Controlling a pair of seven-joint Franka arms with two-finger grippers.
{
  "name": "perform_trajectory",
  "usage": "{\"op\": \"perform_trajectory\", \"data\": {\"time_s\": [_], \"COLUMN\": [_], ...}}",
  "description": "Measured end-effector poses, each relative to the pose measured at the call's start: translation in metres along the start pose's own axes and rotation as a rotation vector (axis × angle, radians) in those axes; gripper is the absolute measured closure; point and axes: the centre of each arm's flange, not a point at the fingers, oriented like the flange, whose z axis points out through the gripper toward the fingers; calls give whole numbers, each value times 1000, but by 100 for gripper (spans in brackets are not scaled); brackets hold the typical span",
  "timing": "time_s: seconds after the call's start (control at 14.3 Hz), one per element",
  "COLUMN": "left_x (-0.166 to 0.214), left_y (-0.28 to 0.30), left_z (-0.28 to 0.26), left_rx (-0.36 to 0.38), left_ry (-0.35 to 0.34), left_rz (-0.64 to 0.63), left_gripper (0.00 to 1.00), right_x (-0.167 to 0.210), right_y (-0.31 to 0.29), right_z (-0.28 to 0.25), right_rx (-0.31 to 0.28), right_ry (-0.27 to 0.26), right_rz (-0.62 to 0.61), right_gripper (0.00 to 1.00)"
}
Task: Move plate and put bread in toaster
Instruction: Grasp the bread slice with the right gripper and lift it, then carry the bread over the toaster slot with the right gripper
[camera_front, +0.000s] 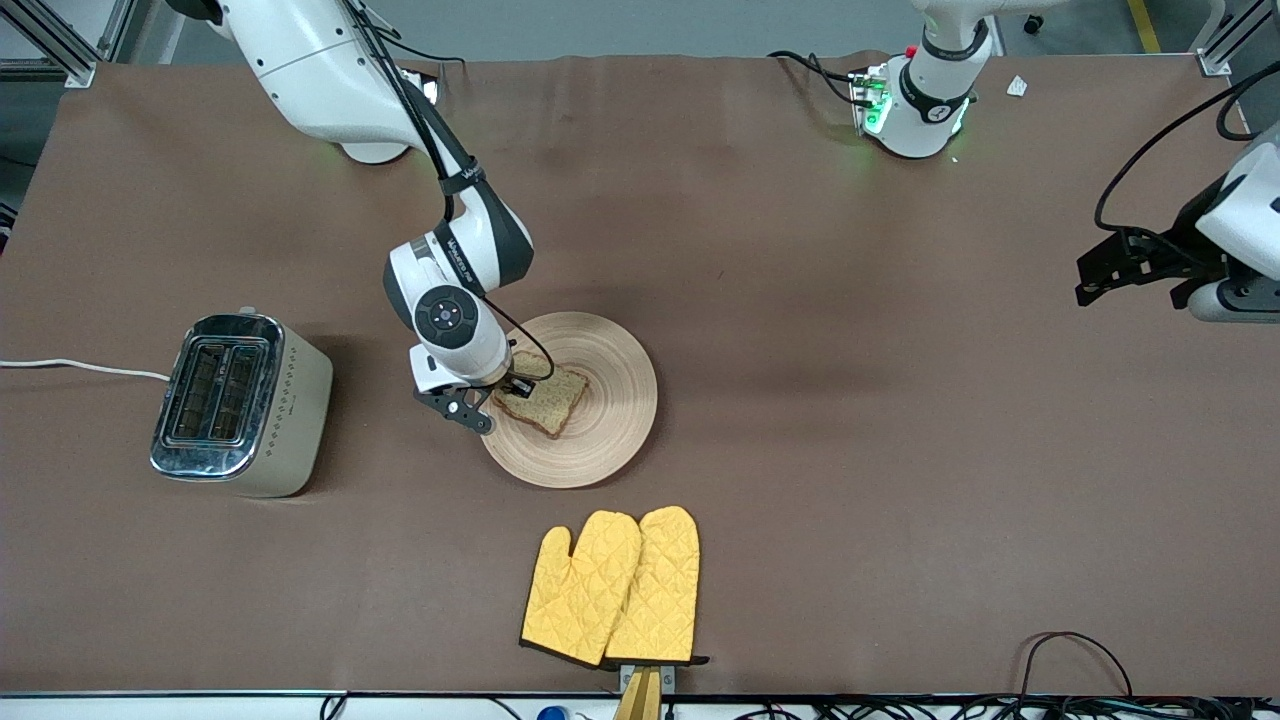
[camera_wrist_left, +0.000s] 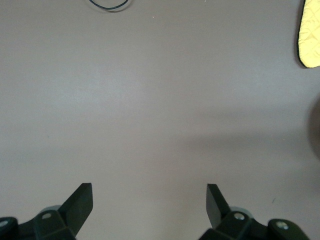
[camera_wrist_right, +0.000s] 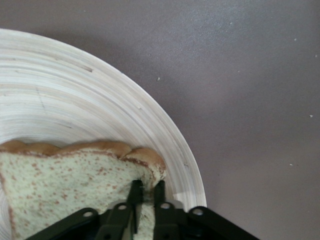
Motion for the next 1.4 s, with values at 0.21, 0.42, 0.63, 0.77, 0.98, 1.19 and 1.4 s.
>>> {"op": "perform_trajectory", "data": {"time_s": [0.21,0.42,0.63,0.77,0.98,1.19,1.4], "left_x": [-9,-9,-9,-10,-12,-12,-12], "left_y": [-13,-21,-21,-21,-22,-25,-28], "left_z": [6,8,2,-2,-1,0,-3], "left_rx": [6,7,7,8,8,8,7], "left_ry": [-5,-5,16,22,2,0,5], "left_rz": [-24,-33,-28,-5,-1,-9,-14], "left_gripper": [0,0,0,0,0,0,0], "right_x": [0,0,-5,-10,-11,-5,9], "right_y": [0,-1,-5,-8,-4,11,29], "right_z": [0,-4,-35,-81,-151,-183,-192], "right_rx": [0,5,-11,-57,-117,-229,-395], "right_ry": [0,2,-21,-64,-86,-38,36], "right_rz": [0,-1,-4,-9,-40,-145,-270], "right_gripper": [96,96,96,96,96,96,96]}}
